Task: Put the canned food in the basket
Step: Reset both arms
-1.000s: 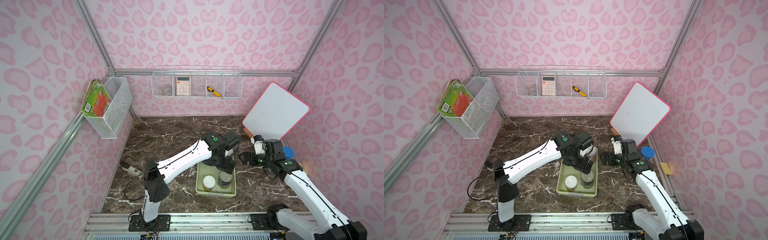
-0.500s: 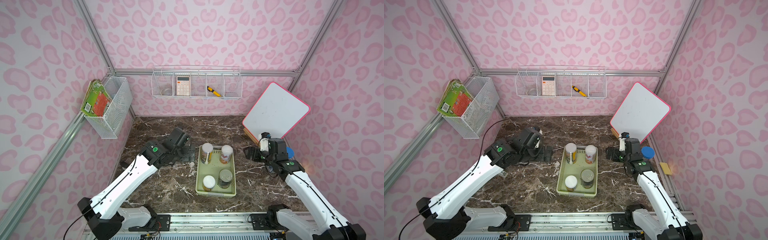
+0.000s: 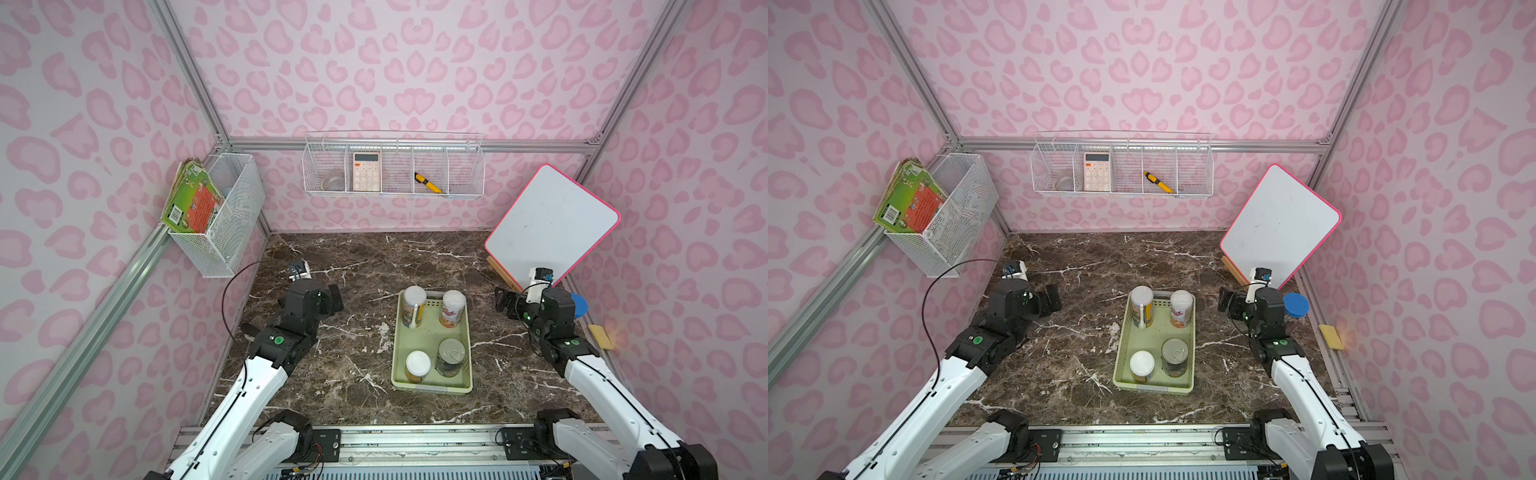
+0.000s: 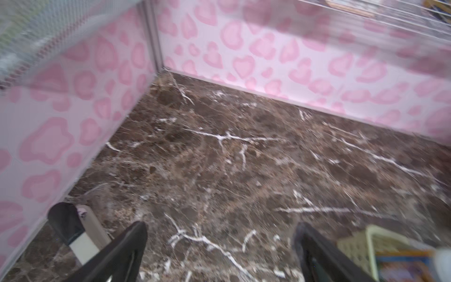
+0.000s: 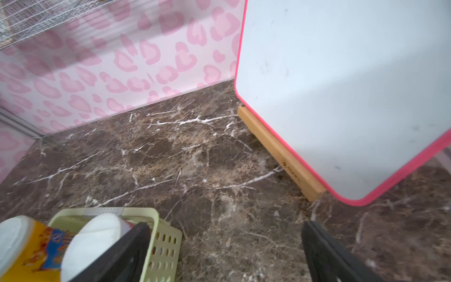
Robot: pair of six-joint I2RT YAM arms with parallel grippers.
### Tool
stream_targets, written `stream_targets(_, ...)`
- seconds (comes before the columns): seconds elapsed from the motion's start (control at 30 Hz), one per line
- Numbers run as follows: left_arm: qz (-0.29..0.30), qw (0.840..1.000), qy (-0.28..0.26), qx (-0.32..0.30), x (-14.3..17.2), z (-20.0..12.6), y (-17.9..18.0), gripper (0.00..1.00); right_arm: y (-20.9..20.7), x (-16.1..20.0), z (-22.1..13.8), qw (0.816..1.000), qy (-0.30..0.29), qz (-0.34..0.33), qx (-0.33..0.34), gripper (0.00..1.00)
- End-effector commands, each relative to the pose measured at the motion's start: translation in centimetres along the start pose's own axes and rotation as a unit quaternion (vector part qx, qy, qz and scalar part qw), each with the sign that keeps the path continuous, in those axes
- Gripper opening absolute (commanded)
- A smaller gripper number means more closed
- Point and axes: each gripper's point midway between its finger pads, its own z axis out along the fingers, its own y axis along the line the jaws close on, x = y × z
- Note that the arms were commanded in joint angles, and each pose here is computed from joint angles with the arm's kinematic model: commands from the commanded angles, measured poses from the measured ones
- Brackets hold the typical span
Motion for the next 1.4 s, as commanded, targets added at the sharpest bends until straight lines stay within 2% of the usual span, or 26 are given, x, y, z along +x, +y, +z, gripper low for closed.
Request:
stream_targets(0.0,-0.002,0.997,-0.069,-0.021,-2.3,1.8,1.4,0.99,-1.8,-3.2,-0.7,0.993,-0.102,-0.032,0.055,1.00)
stream_targets(0.07,0.014,0.997,-0.066,-0.040,-1.2,3.4,2.5,0.99,-2.4,-3.5,-1.6,0.985,-0.151,-0.056,0.064,1.00)
stream_targets(0.2,0.051,0.997,-0.036,-0.044,2.4,6.1,3.2,0.99,-3.8,-3.3,-5.1,0.950,-0.278,-0.105,0.090,1.00)
stream_targets(0.23,0.060,0.996,-0.040,-0.048,3.1,6.6,3.4,1.00,-4.0,-2.8,-5.3,0.946,-0.284,-0.120,0.096,1.00)
stream_targets(0.3,0.076,0.994,-0.054,-0.052,4.0,7.4,3.7,0.99,-4.3,-1.6,-4.1,0.953,-0.250,-0.141,0.100,1.00)
stream_targets(0.4,0.070,0.994,-0.074,-0.032,4.4,8.3,3.4,0.99,-5.2,0.1,-2.6,0.963,-0.212,-0.125,0.107,1.00)
stream_targets(0.5,0.086,0.994,-0.070,-0.025,5.6,9.6,3.1,0.99,-5.3,1.2,-3.1,0.959,-0.231,-0.128,0.101,1.00)
stream_targets(0.63,0.087,0.993,-0.067,-0.034,7.0,10.8,3.5,0.99,-5.1,0.3,-4.2,0.945,-0.277,-0.138,0.102,1.00)
stream_targets(0.77,0.093,0.993,-0.056,-0.038,8.7,12.3,3.6,0.99,-5.6,0.4,-3.3,0.946,-0.263,-0.146,0.122,1.00)
stream_targets(0.83,0.093,0.992,-0.074,-0.041,8.4,12.3,3.7,0.99,-5.4,0.5,-3.0,0.945,-0.264,-0.154,0.115,1.00)
stream_targets(1.0,0.091,0.993,-0.067,-0.037,8.6,12.3,3.7,0.99,-6.1,0.7,-1.9,0.942,-0.272,-0.148,0.127,1.00)
stream_targets(1.13,0.091,0.993,-0.070,-0.030,8.7,12.2,3.6,0.99,-6.5,1.4,0.2,0.954,-0.223,-0.147,0.137,1.00)
stream_targets(1.27,0.090,0.992,-0.081,-0.022,8.8,11.8,3.5,0.99,-6.6,0.9,-0.1,0.948,-0.243,-0.147,0.144,1.00)
stream_targets(1.37,0.089,0.992,-0.085,-0.019,9.0,11.6,3.6,0.99,-6.7,1.1,0.2,0.950,-0.234,-0.146,0.146,1.00)
